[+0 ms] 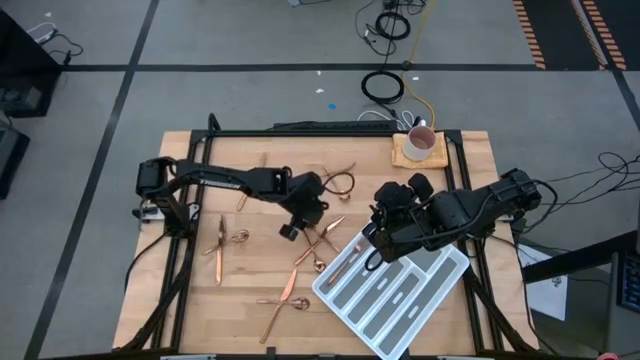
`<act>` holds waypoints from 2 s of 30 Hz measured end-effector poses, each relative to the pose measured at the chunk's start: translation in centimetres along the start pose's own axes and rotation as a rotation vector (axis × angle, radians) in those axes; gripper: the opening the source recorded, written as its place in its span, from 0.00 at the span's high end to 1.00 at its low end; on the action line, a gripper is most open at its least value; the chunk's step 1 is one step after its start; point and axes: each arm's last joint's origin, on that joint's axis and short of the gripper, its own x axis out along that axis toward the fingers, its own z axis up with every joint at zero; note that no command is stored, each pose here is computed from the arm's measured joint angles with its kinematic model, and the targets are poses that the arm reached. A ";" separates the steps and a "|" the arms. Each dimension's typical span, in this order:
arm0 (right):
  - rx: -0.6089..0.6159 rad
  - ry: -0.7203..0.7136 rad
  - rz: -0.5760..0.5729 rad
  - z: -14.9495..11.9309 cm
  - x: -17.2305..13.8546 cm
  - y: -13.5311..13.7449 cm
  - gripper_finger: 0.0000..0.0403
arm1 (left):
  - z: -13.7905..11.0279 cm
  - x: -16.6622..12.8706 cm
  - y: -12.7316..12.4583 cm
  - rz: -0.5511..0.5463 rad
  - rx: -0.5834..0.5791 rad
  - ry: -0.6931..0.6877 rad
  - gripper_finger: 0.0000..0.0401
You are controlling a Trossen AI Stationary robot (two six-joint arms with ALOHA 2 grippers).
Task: Sort silverware
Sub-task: Put the gold knife into the silverware tray
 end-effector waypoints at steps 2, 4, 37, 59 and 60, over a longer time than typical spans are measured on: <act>0.005 0.000 0.000 0.0 0.0 0.0 0.53 | -0.2 0.5 -0.5 -0.028 0.010 0.035 0.58; 0.006 -0.001 0.000 0.0 0.0 0.0 0.53 | 0.0 1.4 -0.6 -0.022 0.022 0.036 0.58; 0.024 0.024 -0.039 -1.0 1.1 0.3 0.53 | -1.9 2.6 4.3 0.052 -0.815 -0.082 0.58; 0.024 0.019 -0.041 -1.0 1.1 0.3 0.53 | 0.4 5.7 0.5 0.194 -0.705 0.015 0.58; 0.025 0.019 -0.041 -1.0 1.1 0.3 0.53 | 0.5 5.8 0.4 0.203 -0.701 0.018 0.58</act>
